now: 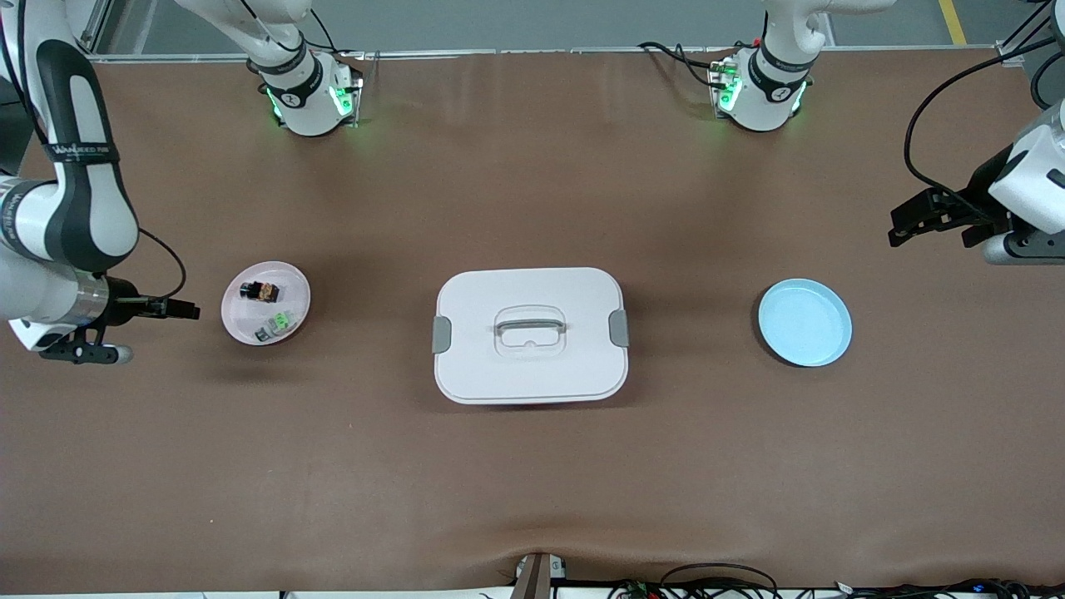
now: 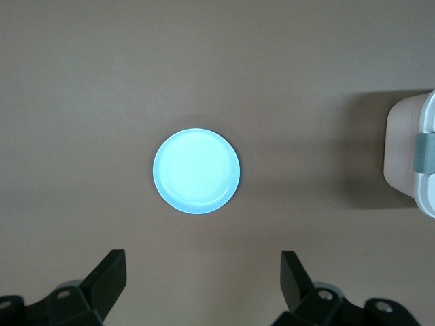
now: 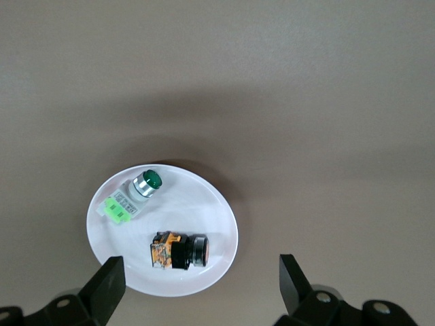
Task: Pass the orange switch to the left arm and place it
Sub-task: 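Move the right gripper over the white plate toward the orange switch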
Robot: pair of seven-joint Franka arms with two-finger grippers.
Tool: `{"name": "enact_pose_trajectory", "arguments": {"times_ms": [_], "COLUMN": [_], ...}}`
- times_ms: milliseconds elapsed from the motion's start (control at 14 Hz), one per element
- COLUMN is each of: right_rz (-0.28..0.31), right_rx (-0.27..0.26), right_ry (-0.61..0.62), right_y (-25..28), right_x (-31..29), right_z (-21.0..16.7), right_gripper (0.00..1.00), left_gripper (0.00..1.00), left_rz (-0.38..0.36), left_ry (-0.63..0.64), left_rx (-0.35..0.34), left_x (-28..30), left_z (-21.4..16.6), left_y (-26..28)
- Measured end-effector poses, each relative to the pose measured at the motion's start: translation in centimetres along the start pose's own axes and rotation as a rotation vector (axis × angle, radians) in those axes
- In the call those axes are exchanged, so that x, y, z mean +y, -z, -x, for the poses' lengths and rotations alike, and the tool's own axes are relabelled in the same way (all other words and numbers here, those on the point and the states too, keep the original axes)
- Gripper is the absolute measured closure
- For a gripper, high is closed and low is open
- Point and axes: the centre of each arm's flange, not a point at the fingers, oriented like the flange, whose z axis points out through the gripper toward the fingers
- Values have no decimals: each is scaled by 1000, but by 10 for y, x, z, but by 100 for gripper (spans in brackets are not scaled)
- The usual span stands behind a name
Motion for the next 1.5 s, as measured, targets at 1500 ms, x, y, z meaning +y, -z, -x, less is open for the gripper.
{"name": "enact_pose_trajectory", "arguments": {"times_ms": [1500], "right_rz": [-2], "right_rx": [136], "right_ry": [33], "right_y": [-113], "right_x": [-51], "right_z": [73], "right_gripper": [0], "left_gripper": [0], "left_rz": [-1], "left_ry": [0], "left_rx": [-14], "left_x": [0], "left_z": [-2], "left_y": [-6]}}
